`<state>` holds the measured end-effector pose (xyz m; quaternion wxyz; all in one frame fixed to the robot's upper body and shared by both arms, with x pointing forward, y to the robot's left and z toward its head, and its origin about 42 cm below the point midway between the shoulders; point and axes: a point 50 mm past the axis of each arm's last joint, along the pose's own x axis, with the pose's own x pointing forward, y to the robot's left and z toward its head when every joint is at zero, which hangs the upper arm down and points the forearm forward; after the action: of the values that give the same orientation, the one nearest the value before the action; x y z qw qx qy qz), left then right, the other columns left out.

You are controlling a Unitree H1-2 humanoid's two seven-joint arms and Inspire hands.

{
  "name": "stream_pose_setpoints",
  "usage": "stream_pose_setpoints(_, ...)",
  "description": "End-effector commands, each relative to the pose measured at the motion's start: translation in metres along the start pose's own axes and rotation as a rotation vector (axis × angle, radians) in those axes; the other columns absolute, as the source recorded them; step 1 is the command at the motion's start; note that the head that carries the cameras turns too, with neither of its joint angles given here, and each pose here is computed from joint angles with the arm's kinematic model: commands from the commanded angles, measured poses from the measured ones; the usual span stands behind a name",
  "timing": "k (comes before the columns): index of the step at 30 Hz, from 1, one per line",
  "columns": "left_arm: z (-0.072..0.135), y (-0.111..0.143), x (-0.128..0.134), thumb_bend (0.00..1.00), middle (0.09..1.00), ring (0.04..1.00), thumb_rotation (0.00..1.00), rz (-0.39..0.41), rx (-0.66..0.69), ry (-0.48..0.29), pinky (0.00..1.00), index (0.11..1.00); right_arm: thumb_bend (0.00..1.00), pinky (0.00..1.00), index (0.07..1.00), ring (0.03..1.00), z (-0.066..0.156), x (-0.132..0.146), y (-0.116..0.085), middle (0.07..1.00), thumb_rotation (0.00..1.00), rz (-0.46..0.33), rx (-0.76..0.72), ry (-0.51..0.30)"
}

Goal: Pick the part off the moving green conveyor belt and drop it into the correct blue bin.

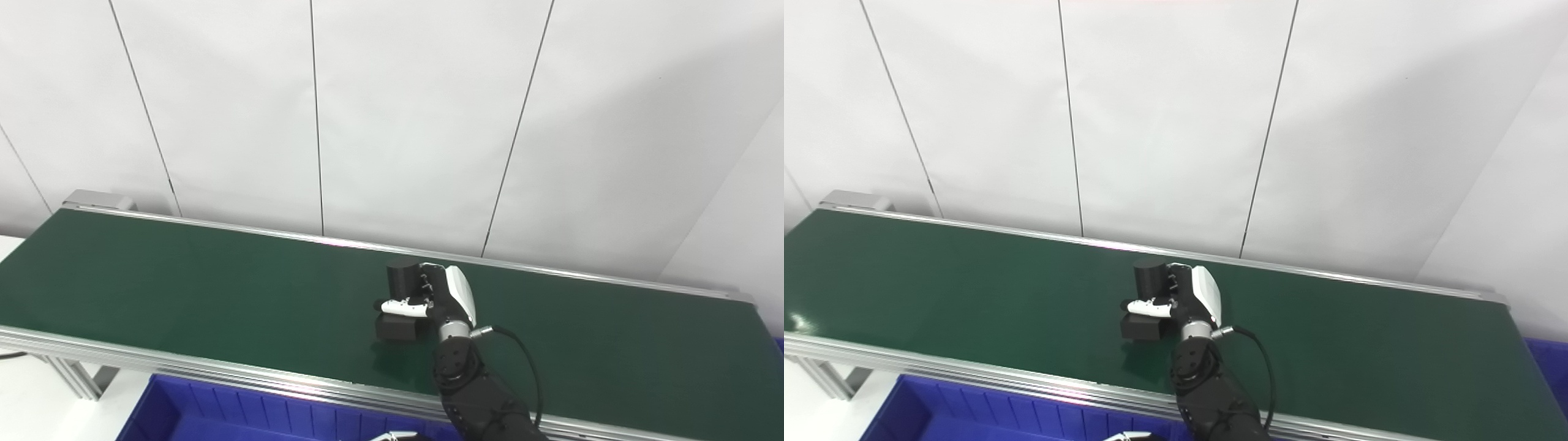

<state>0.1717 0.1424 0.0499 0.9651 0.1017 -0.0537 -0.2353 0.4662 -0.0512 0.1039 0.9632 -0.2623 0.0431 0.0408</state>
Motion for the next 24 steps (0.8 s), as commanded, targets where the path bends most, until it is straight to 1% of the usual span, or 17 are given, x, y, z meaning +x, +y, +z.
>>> stream_pose_setpoints(1,0.008,0.008,0.005,0.83,0.818,0.808,0.79,0.018,0.004,-0.039,0.73,0.774,0.51,0.44,0.548,0.408,0.025,0.008,-0.02,0.497,0.0,-0.079,0.071,-0.13)
stream_pose_setpoints(3,0.01,0.013,0.007,0.82,0.822,0.812,0.79,0.024,0.005,-0.041,0.73,0.783,0.51,0.42,0.557,0.402,0.026,0.006,-0.027,0.494,0.0,-0.095,0.098,-0.145)
stream_pose_setpoints(6,0.009,0.02,0.006,0.81,0.83,0.817,0.78,0.046,-0.029,-0.041,0.74,0.794,0.5,0.39,0.559,0.395,0.026,0.0,-0.044,0.495,0.0,-0.131,0.153,-0.188)
stream_pose_setpoints(8,0.008,0.023,0.005,0.8,0.835,0.824,0.79,0.055,-0.034,-0.038,0.76,0.799,0.5,0.39,0.556,0.396,0.024,-0.007,-0.055,0.5,0.0,-0.14,0.189,-0.199)
stream_pose_setpoints(10,0.008,0.027,0.004,0.78,0.837,0.818,0.82,0.061,-0.025,-0.043,0.75,0.81,0.5,0.39,0.555,0.399,0.023,-0.015,-0.065,0.509,0.0,-0.148,0.212,-0.205)
stream_pose_setpoints(14,0.013,0.035,0.004,0.76,0.849,0.816,0.85,0.089,-0.008,-0.026,0.73,0.826,0.5,0.38,0.56,0.399,0.02,-0.041,-0.093,0.494,0.0,-0.165,0.237,-0.251)
stream_pose_setpoints(17,0.016,0.04,0.002,0.76,0.854,0.824,0.87,0.1,0.009,-0.012,0.73,0.829,0.51,0.38,0.55,0.402,0.019,-0.058,-0.107,0.5,0.0,-0.163,0.249,-0.265)
stream_pose_setpoints(20,0.021,0.046,0.003,0.75,0.858,0.83,0.87,0.104,0.025,0.002,0.73,0.834,0.51,0.38,0.553,0.397,0.013,-0.085,-0.123,0.502,0.0,-0.151,0.275,-0.277)
stream_pose_setpoints(24,0.027,0.051,0.004,0.75,0.855,0.83,0.85,0.109,0.029,0.027,0.74,0.83,0.51,0.41,0.542,0.411,0.003,-0.115,-0.138,0.505,0.0,-0.132,0.251,-0.291)
